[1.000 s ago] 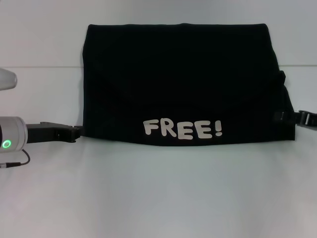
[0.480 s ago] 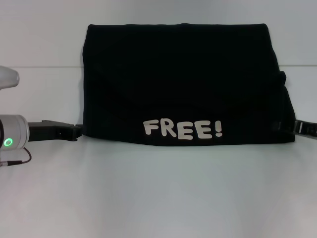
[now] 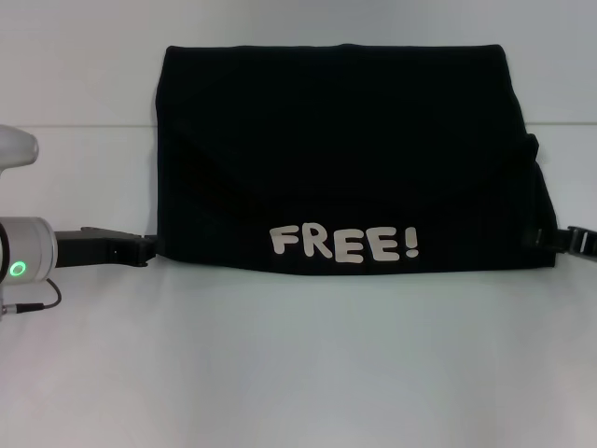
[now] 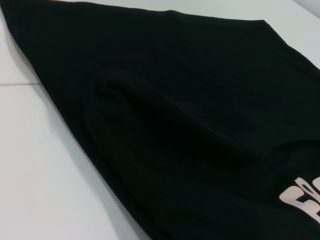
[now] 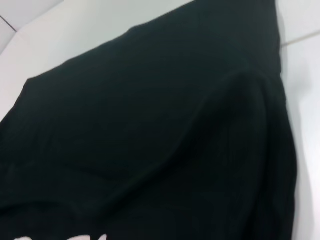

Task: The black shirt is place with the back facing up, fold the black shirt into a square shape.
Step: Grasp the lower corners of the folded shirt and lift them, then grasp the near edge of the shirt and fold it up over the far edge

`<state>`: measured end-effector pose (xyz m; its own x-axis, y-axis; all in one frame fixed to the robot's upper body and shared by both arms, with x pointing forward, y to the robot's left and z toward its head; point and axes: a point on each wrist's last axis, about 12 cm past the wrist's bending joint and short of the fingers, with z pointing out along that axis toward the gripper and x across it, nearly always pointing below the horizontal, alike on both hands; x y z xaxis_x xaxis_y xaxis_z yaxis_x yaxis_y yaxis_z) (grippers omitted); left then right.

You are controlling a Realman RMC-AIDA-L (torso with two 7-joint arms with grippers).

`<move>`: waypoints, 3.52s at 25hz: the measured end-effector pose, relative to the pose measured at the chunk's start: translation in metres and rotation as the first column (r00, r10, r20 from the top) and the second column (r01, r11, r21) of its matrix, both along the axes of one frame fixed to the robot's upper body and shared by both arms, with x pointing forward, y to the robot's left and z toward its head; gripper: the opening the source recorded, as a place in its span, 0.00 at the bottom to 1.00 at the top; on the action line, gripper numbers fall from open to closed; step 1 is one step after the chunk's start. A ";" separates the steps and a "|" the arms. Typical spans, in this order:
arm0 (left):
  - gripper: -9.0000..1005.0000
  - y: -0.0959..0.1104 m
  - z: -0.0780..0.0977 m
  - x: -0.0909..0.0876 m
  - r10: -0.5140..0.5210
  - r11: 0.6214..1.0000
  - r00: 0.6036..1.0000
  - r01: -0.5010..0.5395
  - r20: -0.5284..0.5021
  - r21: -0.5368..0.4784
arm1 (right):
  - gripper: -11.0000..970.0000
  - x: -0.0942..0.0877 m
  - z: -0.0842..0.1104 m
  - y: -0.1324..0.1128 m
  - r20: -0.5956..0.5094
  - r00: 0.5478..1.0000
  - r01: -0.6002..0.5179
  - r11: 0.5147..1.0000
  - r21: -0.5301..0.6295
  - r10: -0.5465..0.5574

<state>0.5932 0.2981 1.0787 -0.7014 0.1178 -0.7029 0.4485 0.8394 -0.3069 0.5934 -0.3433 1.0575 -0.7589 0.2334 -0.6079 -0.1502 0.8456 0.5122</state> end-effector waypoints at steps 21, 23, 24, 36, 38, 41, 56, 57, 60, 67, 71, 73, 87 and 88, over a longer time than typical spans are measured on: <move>0.01 0.001 0.000 0.000 0.008 1.000 1.000 -0.009 -0.003 -0.005 | 0.12 -0.011 -0.003 -0.003 0.001 1.000 -0.025 1.000 -0.004 0.025; 0.01 0.001 -0.001 -0.001 0.012 1.000 1.000 -0.012 -0.004 -0.009 | 0.08 -0.012 -0.002 -0.006 0.005 1.000 -0.027 1.000 -0.002 0.027; 0.01 0.002 -0.001 -0.002 0.013 1.000 1.000 -0.013 -0.005 -0.012 | 0.05 -0.013 -0.001 -0.007 0.006 1.000 -0.027 1.000 0.000 0.027; 0.01 0.008 0.002 -0.027 -0.046 0.986 0.999 0.042 -0.022 -0.162 | 0.04 -0.056 -0.004 -0.037 0.027 0.998 -0.057 0.995 0.079 0.055; 0.01 0.008 0.004 -0.035 -0.092 0.978 0.995 0.085 -0.030 -0.193 | 0.04 -0.066 -0.003 -0.045 0.032 0.998 -0.064 0.993 0.095 0.061; 0.01 0.009 0.006 -0.049 -0.168 0.962 0.984 0.152 -0.051 -0.227 | 0.04 -0.086 -0.003 -0.057 0.042 0.996 -0.081 0.990 0.116 0.076; 0.01 0.033 -0.001 -0.124 -0.380 0.879 0.919 0.324 -0.103 -0.349 | 0.05 -0.181 -0.012 -0.072 0.052 0.962 -0.272 0.948 0.163 0.267; 0.01 0.033 -0.002 -0.128 -0.393 0.874 0.912 0.333 -0.112 -0.355 | 0.05 -0.185 -0.013 -0.073 0.045 0.961 -0.277 0.947 0.163 0.273; 0.01 0.033 -0.003 -0.136 -0.427 0.856 0.895 0.353 -0.131 -0.378 | 0.05 -0.198 -0.017 -0.076 0.013 0.959 -0.281 0.946 0.163 0.283; 0.01 0.033 -0.005 -0.151 -0.460 0.832 0.877 0.372 -0.138 -0.413 | 0.05 -0.212 -0.020 -0.079 -0.021 0.954 -0.291 0.942 0.168 0.299; 0.01 0.031 -0.004 -0.147 -0.469 0.827 0.873 0.379 -0.137 -0.415 | 0.05 -0.208 -0.016 -0.077 0.004 0.950 -0.307 0.935 0.178 0.311; 0.01 0.030 -0.001 -0.143 -0.473 0.825 0.872 0.389 -0.125 -0.411 | 0.05 -0.200 -0.010 -0.077 0.037 0.951 -0.309 0.934 0.177 0.307; 0.01 0.016 0.054 -0.007 -0.238 0.941 0.971 0.235 0.020 -0.241 | 0.06 -0.080 0.049 -0.076 0.269 0.943 -0.221 0.972 0.075 0.193; 0.01 0.013 0.056 0.002 -0.212 0.953 0.977 0.212 0.024 -0.218 | 0.06 -0.071 0.051 -0.075 0.265 0.948 -0.200 0.977 0.069 0.175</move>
